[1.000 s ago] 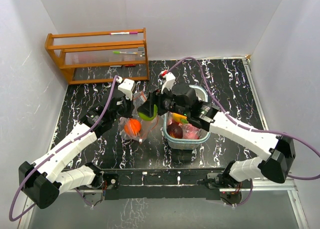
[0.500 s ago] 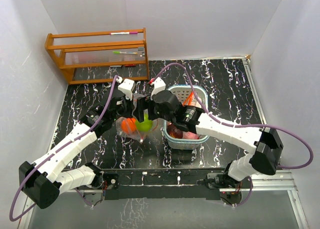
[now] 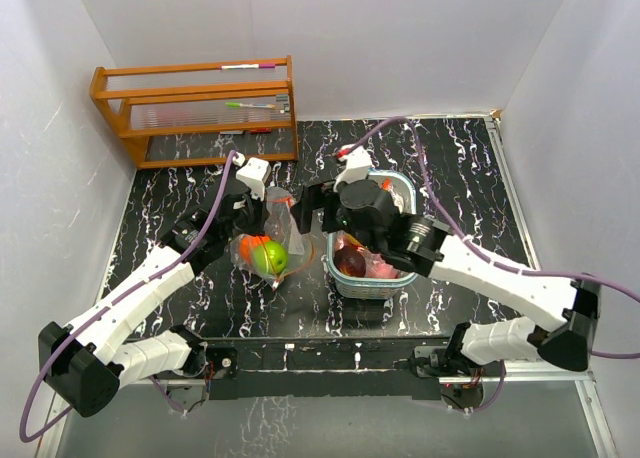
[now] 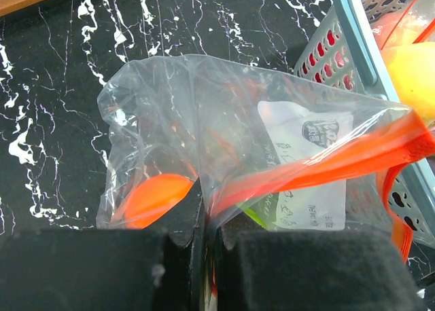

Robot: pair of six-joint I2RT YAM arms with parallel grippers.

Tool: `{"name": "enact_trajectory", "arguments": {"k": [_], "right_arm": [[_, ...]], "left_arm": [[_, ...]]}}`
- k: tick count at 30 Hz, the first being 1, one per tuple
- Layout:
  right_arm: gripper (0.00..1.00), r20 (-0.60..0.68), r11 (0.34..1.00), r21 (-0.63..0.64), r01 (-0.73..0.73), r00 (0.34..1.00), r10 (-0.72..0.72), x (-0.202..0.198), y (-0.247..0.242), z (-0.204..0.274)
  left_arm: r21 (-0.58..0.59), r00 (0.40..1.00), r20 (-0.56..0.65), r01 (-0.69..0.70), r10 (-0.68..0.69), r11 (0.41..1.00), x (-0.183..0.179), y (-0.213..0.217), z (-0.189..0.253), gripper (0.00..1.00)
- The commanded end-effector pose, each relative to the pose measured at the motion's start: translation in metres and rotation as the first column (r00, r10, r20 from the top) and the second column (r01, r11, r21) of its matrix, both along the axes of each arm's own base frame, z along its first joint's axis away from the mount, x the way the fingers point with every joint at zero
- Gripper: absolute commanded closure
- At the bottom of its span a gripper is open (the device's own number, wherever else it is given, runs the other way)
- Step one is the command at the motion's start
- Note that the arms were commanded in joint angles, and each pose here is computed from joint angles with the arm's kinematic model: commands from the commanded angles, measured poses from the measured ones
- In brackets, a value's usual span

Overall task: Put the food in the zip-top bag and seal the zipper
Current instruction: Place the fake fruit in the zipper food storage bag, then pick up the fake fruit from the bin.

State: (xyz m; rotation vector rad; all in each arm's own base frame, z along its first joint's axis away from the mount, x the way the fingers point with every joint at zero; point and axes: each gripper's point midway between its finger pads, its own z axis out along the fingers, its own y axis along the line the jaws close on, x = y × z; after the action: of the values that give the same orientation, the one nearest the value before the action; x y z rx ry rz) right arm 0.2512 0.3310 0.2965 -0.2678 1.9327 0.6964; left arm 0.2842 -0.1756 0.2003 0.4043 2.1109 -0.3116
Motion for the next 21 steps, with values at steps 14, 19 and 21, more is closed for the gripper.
{"name": "enact_trajectory", "arguments": {"k": [14,19,21], "right_arm": [[0.01,-0.145,0.851,-0.356,0.386,0.877,-0.459,0.042,-0.121,-0.105],[0.01,-0.19,0.839,-0.41,0.356,0.867,-0.461,0.042,-0.121,-0.135],[0.01,-0.209,0.842,-0.414,0.345,0.865,-0.457,0.042,-0.12,-0.145]], "left_arm": [[-0.003,1.0,0.005,0.001,-0.001,1.0,0.0,0.001,0.001,1.0],[-0.002,1.0,0.009,0.002,-0.002,1.0,0.001,0.001,0.002,1.0],[-0.001,1.0,0.009,0.001,-0.001,1.0,0.0,0.002,0.002,1.0]]}}
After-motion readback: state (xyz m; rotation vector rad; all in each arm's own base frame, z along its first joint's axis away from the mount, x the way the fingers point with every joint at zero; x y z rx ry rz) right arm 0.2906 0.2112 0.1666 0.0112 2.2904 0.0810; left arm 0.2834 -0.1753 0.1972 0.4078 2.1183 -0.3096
